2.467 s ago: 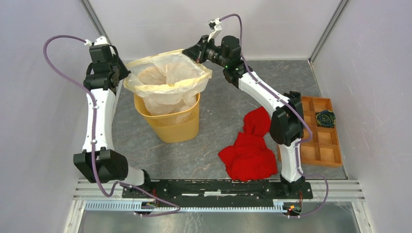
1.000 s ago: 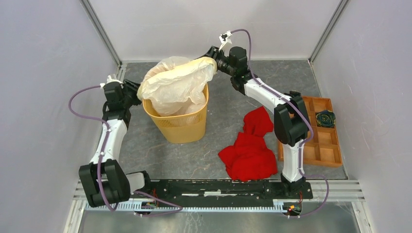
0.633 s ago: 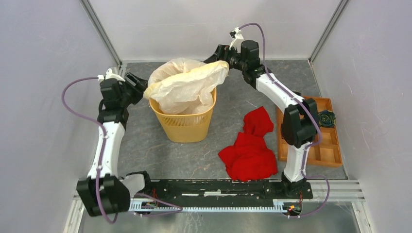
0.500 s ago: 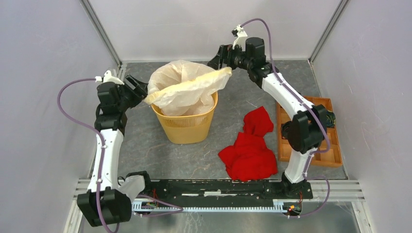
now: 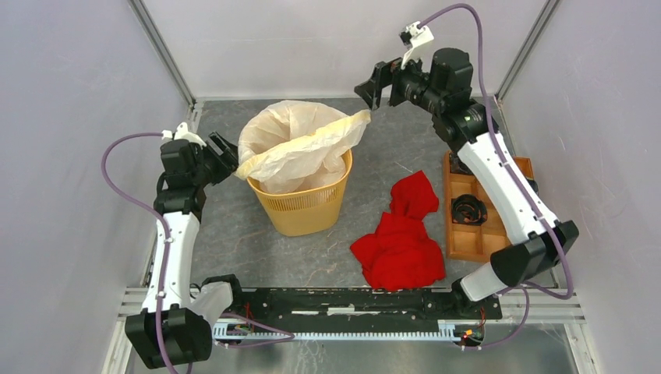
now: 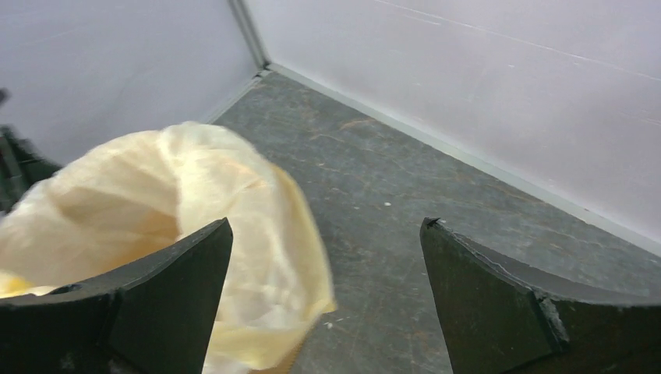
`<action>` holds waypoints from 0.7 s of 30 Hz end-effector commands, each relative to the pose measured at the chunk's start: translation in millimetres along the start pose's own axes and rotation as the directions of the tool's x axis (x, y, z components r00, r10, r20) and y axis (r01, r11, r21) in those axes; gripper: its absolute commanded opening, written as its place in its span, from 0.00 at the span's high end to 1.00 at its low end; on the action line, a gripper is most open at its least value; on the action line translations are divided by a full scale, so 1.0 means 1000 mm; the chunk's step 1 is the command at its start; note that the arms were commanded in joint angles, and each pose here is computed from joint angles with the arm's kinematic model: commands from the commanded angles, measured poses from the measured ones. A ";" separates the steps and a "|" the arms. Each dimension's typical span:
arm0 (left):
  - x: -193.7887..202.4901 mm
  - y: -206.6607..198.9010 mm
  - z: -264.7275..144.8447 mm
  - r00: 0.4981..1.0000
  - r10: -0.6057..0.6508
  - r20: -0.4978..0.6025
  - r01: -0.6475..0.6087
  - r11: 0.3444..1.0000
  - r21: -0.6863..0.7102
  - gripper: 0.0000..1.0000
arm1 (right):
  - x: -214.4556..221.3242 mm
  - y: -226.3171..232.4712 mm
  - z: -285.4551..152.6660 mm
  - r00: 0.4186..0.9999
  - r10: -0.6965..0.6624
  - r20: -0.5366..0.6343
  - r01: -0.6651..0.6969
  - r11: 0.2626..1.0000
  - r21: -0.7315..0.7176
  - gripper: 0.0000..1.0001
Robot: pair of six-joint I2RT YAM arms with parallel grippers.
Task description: Put the trash bags into the trash bin
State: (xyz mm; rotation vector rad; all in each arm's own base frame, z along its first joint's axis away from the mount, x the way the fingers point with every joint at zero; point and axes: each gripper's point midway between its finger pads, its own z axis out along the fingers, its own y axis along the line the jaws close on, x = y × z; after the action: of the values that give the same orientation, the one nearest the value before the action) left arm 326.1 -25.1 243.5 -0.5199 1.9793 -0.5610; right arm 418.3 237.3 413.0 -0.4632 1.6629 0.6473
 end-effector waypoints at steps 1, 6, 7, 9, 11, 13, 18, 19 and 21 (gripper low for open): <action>0.007 -0.021 -0.008 1.000 0.016 -0.008 -0.015 0.993 0.121 0.20 | -0.009 0.046 -0.014 0.999 0.012 0.032 -0.010 0.997 -0.070 0.02; 0.009 -0.027 -0.014 1.000 0.000 -0.009 0.001 0.988 0.152 0.19 | 0.009 0.041 -0.026 0.983 0.181 0.042 -0.185 0.975 0.123 0.02; 0.009 -0.029 -0.016 1.000 0.000 -0.004 0.001 0.988 0.157 0.19 | 0.009 0.040 -0.031 0.977 0.199 0.077 -0.209 0.966 0.151 0.02; 0.012 -0.029 -0.018 1.000 -0.004 -0.004 0.004 0.986 0.167 0.19 | 0.016 0.043 -0.041 0.965 0.228 0.127 -0.249 0.950 0.189 0.02; 0.015 -0.028 -0.017 1.000 -0.006 -0.009 0.007 0.986 0.168 0.19 | 0.021 0.041 -0.050 0.949 0.268 0.164 -0.304 0.916 0.263 0.02; 0.018 -0.026 -0.016 1.000 -0.007 -0.017 0.010 0.986 0.168 0.19 | 0.029 0.033 -0.056 0.935 0.312 0.168 -0.353 0.865 0.357 0.02; 0.020 -0.027 -0.016 1.000 -0.003 -0.021 0.007 0.985 0.173 0.19 | 0.046 0.054 -0.051 0.906 0.407 0.119 -0.422 0.842 0.335 0.02; 0.020 -0.026 -0.017 1.000 -0.001 -0.024 0.005 0.985 0.172 0.19 | 0.047 0.060 -0.052 0.897 0.424 0.122 -0.440 0.839 0.321 0.02; 0.020 -0.028 -0.018 1.000 0.003 -0.025 0.001 0.984 0.176 0.19 | 0.050 0.069 -0.055 0.888 0.443 0.126 -0.460 0.839 0.292 0.02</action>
State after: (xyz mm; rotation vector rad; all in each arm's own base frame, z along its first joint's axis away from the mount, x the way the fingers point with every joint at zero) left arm 306.9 -44.8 237.6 -0.4578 1.9676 -0.6728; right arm 335.2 258.2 363.9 0.0693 1.8455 0.6313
